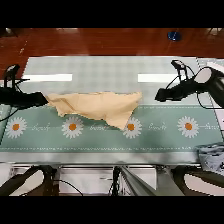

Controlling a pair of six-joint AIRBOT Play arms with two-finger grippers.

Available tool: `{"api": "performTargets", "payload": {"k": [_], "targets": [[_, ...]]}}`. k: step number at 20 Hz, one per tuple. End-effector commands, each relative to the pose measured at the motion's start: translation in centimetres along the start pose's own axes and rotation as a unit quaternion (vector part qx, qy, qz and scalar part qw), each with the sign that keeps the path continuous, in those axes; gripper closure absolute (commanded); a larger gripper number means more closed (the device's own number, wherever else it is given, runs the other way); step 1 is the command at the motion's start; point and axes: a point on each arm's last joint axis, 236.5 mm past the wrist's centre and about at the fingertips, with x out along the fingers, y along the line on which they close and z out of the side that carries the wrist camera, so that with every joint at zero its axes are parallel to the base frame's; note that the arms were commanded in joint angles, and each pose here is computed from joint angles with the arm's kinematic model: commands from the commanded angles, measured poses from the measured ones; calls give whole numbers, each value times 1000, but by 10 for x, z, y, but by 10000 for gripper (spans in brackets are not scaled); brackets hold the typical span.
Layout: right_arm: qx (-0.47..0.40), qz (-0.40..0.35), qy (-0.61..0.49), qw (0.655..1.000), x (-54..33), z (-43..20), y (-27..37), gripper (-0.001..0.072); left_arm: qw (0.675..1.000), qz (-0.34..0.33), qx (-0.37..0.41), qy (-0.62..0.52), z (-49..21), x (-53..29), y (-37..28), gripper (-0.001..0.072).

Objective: Fold the shirts.

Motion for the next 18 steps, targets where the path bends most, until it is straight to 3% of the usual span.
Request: {"api": "performTargets", "payload": {"k": [1,4,7,13,18], "targets": [[30,89,-1,996,21,8,34,113,995,-99,29,-12,-2,3,-43,95],[31,95,-22,995,21,18,36,122,985,-165,33,-27,-2,-2,-74,95],[27,93,-31,995,21,22,35,180,975,-221,30,20,-30,-2,-98,95],[35,134,-49,989,16,32,54,180,963,-252,30,94,-79,15,-124,106],[62,166,-42,983,30,34,62,180,957,-282,57,48,-64,21,-178,106]]}}
